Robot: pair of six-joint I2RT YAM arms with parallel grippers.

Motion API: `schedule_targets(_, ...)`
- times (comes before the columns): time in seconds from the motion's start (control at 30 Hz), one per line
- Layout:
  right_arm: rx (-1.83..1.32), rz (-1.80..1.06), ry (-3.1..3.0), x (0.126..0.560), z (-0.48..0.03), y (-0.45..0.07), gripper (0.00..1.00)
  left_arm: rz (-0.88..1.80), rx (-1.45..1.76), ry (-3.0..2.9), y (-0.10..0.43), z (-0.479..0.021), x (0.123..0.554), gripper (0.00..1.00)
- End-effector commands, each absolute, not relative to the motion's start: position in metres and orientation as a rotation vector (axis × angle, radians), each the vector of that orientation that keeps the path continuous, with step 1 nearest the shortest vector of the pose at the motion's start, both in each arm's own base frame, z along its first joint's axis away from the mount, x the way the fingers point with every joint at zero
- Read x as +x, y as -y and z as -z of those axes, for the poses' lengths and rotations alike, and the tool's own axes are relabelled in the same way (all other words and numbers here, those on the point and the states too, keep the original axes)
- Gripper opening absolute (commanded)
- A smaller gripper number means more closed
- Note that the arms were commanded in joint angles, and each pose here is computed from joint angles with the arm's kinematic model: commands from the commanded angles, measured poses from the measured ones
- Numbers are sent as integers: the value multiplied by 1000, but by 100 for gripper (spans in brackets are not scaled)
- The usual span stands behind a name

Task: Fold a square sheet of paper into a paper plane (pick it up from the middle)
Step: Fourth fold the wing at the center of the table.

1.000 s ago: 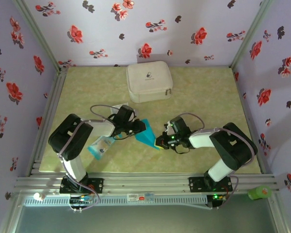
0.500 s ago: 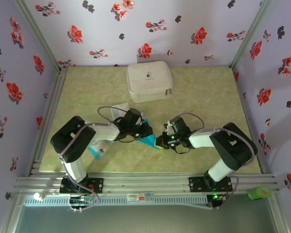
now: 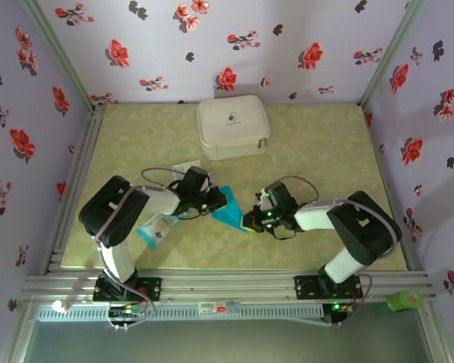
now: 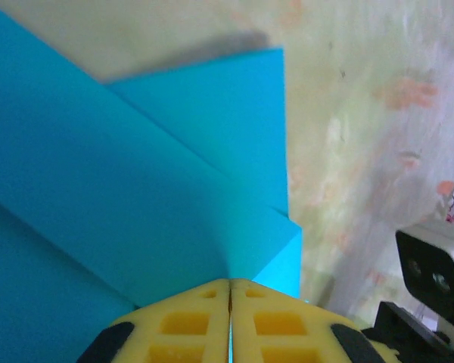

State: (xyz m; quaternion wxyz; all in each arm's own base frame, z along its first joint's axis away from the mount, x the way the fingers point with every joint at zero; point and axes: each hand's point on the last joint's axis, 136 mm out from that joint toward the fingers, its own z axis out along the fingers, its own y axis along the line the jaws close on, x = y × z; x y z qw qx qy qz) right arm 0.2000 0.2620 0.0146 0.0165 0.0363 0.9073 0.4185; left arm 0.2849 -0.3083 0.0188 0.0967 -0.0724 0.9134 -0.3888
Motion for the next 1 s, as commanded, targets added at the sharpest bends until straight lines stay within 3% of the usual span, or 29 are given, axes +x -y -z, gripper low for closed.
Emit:
schedule_targets(0.0, 207, -1088, -2969, 180, 20, -233, 0, 944, -250, -2738, 276, -2, 303, 10)
schedule_targets(0.37, 187, -1099, -2970, 180, 18, -234, 0, 914, -207, -2698, 267, -40, 330, 11)
schedule_targets(0.6, 186, -1103, -2948, 186, 12, -237, 0, 992, -87, -2620, 291, -87, 319, 15)
schedule_targets(0.97, 174, -1113, -2943, 189, 8, -240, 0, 1071, -55, -2690, 330, -52, 281, 15)
